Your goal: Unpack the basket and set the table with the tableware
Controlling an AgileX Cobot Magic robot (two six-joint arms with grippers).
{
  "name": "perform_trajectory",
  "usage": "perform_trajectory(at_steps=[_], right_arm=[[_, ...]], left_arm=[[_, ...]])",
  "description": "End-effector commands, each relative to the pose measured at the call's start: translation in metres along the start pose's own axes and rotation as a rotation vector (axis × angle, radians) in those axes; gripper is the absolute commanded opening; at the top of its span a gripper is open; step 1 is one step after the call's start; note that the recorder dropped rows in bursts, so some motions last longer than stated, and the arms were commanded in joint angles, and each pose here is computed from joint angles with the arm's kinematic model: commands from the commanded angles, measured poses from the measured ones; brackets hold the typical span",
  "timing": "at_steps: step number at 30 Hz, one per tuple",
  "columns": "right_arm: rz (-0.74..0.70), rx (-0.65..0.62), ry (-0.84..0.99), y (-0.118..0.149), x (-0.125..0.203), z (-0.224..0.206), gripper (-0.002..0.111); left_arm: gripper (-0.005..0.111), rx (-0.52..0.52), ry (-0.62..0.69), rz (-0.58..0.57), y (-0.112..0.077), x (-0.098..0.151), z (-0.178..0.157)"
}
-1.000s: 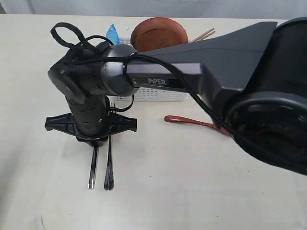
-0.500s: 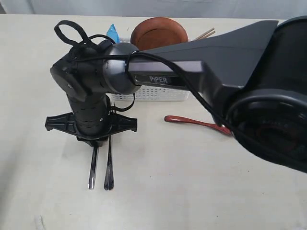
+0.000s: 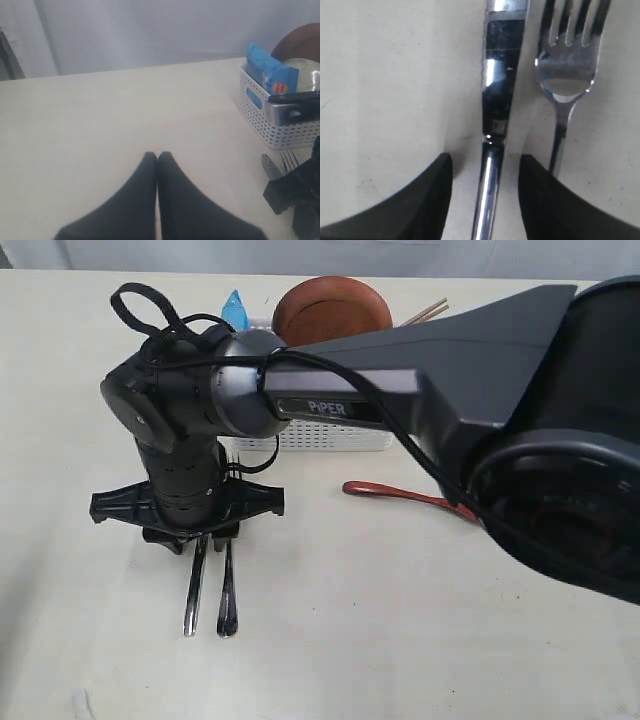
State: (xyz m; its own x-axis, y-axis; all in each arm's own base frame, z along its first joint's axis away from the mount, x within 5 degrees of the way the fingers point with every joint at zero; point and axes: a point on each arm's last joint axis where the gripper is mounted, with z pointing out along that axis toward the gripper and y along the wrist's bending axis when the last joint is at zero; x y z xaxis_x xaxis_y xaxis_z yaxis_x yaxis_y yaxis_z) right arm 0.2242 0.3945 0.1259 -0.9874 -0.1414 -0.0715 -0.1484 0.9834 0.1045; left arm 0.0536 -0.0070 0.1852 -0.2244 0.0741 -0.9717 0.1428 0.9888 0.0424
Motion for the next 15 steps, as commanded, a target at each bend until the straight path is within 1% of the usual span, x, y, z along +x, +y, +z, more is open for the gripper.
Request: perform_trajectory(at_steps=[1, 6, 8, 11, 15], right_arm=[[-0.055, 0.010, 0.004, 0.002, -0.004, -0.009, 0.042], [-0.105, -0.057, -0.062, 0.012, -0.014, -0.037, 0.042], [-0.116, -0.087, -0.095, 0.012, -0.022, -0.055, 0.042], [-0.105, -0.097, -0.119, 0.000, -0.038, -0.083, 0.042], [-0.091, -0.085, -0.137, -0.030, -0.061, -0.120, 0.042]], left_arm=[[0.000, -0.002, -0.001, 0.008, 0.000, 0.001, 0.000], [0.000, -0.002, -0.001, 0.008, 0.000, 0.001, 0.000], [0.000, -0.002, -0.001, 0.008, 0.000, 0.001, 0.000], [0.000, -0.002, -0.001, 0.008, 0.000, 0.001, 0.000], [0.000, -0.002, -0.001, 0.008, 0.000, 0.001, 0.000]])
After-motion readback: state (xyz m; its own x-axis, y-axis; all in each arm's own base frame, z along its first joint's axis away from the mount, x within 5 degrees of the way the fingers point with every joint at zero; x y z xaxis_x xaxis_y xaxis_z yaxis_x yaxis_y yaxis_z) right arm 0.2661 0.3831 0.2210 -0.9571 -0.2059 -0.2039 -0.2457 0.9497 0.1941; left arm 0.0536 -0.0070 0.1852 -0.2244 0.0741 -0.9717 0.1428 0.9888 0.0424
